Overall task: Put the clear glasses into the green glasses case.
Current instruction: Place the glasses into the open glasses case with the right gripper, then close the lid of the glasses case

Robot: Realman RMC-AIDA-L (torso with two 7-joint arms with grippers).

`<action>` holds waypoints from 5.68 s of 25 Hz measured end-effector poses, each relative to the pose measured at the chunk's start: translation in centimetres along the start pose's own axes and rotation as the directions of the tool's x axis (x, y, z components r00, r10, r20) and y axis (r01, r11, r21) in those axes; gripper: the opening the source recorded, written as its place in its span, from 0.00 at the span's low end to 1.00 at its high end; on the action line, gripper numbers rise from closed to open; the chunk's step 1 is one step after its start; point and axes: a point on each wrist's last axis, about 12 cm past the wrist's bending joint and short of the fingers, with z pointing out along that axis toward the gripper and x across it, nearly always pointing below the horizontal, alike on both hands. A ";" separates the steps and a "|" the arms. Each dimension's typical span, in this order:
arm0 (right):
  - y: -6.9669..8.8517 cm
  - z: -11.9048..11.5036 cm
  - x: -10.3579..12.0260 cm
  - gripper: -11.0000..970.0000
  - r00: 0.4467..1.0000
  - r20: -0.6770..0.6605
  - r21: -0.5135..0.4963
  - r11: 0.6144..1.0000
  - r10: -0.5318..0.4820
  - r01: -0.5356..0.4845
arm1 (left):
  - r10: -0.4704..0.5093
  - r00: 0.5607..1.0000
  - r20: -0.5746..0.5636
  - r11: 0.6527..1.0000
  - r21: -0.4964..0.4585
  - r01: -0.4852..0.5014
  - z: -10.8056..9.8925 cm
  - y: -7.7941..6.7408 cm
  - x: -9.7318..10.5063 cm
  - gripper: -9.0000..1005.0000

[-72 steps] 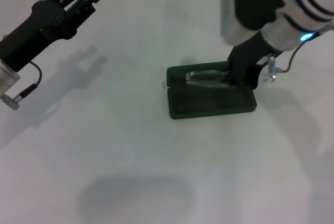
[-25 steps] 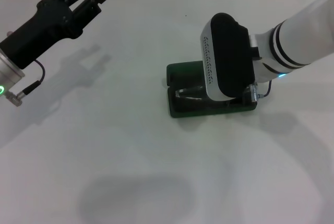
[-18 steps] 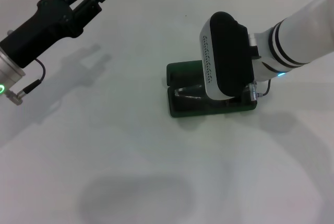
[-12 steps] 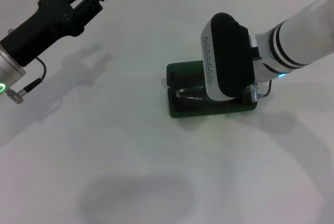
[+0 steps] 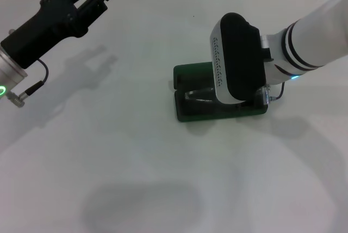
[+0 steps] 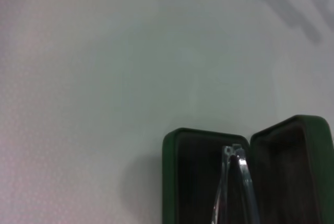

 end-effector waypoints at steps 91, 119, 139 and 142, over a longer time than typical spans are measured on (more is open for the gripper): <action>9.4 2.0 13.0 0.87 0.299 0.407 -0.557 0.494 0.863 -0.667 | -0.100 0.993 -0.066 0.962 -0.261 0.080 3.6 2.2 1.7 0.54; 8.1 3.4 12.4 0.87 0.368 0.362 -0.487 0.511 0.856 -0.708 | -0.015 0.981 -0.195 0.983 -0.181 -0.021 6.7 1.4 2.2 0.54; 8.1 3.4 12.1 0.87 0.383 0.367 -0.488 0.526 0.848 -0.697 | 0.175 0.780 -0.601 0.984 0.078 -0.161 15.4 -2.7 5.5 0.54; 8.2 3.4 12.1 0.87 0.383 0.367 -0.488 0.526 0.848 -0.696 | 0.197 0.760 -0.619 0.980 0.116 -0.160 15.4 -3.3 6.0 0.54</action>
